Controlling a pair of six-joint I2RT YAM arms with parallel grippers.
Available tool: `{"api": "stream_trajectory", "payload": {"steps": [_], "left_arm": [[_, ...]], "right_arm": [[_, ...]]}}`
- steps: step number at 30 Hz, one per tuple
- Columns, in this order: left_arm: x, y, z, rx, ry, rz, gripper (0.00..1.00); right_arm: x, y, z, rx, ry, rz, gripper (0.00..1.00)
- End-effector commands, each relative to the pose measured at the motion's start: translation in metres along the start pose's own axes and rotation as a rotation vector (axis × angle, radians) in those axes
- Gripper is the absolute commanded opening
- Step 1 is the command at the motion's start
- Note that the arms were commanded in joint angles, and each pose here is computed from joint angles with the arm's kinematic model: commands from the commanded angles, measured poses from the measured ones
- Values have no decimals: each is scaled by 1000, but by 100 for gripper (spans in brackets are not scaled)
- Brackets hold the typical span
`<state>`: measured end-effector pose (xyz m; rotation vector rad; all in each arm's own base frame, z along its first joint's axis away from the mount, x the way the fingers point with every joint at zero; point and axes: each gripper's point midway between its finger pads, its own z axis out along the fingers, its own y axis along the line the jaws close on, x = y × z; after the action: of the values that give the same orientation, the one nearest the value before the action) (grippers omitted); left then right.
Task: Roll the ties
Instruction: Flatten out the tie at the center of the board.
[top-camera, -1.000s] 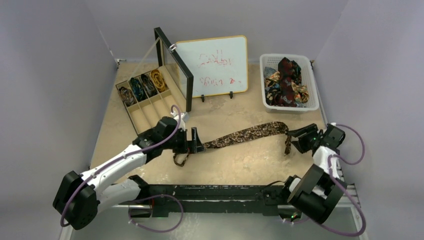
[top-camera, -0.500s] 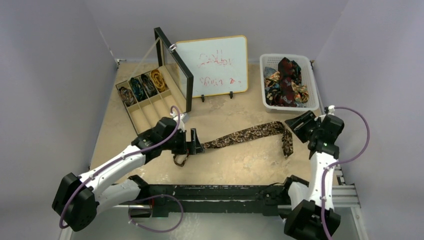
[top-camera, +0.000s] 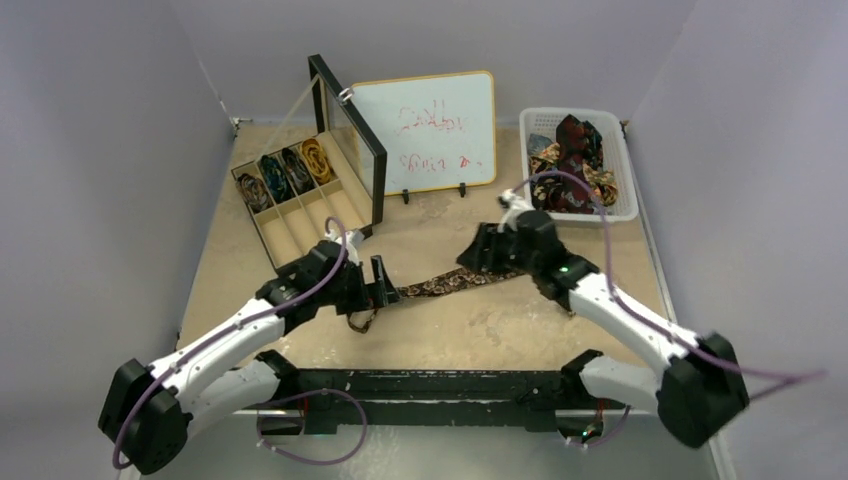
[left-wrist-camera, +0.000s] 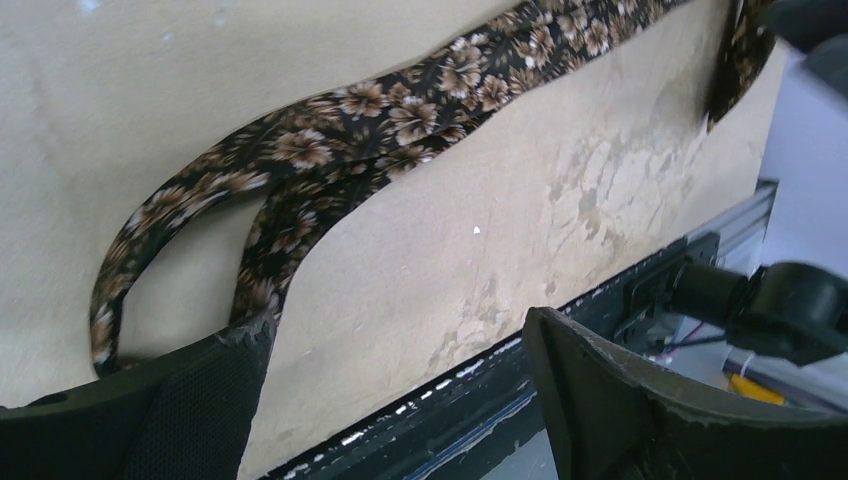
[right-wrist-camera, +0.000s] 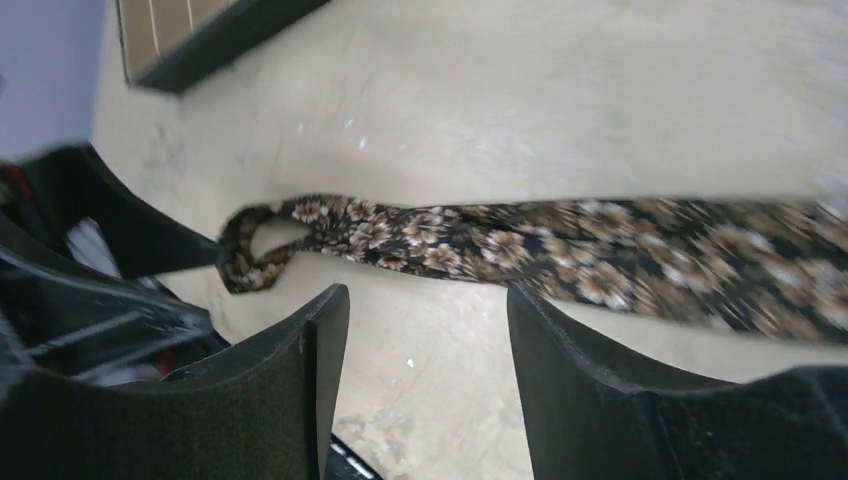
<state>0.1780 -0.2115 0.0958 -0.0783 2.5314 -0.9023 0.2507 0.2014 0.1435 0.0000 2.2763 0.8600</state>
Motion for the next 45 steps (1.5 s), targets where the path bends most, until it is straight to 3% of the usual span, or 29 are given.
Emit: {"api": "stream_trajectory", "payload": {"steps": [1,6,11,16,21,28,32,36,41,45], "left_arm": [[-5,18,-16,-90,-102,-149,93],[-8,27,-38,-121,-194,-241,96],[0,40,-48,-184,-199,-323,97],[11,52,-51,-242,-182,-423,98],[26,65,-47,-286,-147,-487,97],[33,75,-37,-305,-143,-528,89],[34,75,-30,-297,-139,-530,85],[33,79,-23,-303,-143,-518,80],[20,83,-17,-320,-194,-490,67],[12,85,-11,-322,-224,-455,59]], "right_arm": [[-6,51,43,-126,-61,-412,64],[26,98,61,-423,-59,-848,66],[53,102,74,-590,3,-1096,69],[90,103,99,-678,134,-1187,67],[110,105,114,-733,151,-1231,67],[125,94,129,-756,205,-1259,62],[130,82,139,-711,218,-1236,54],[118,86,142,-641,146,-1174,29],[102,86,125,-561,26,-1112,6],[101,91,115,-530,-26,-1084,0]]}}
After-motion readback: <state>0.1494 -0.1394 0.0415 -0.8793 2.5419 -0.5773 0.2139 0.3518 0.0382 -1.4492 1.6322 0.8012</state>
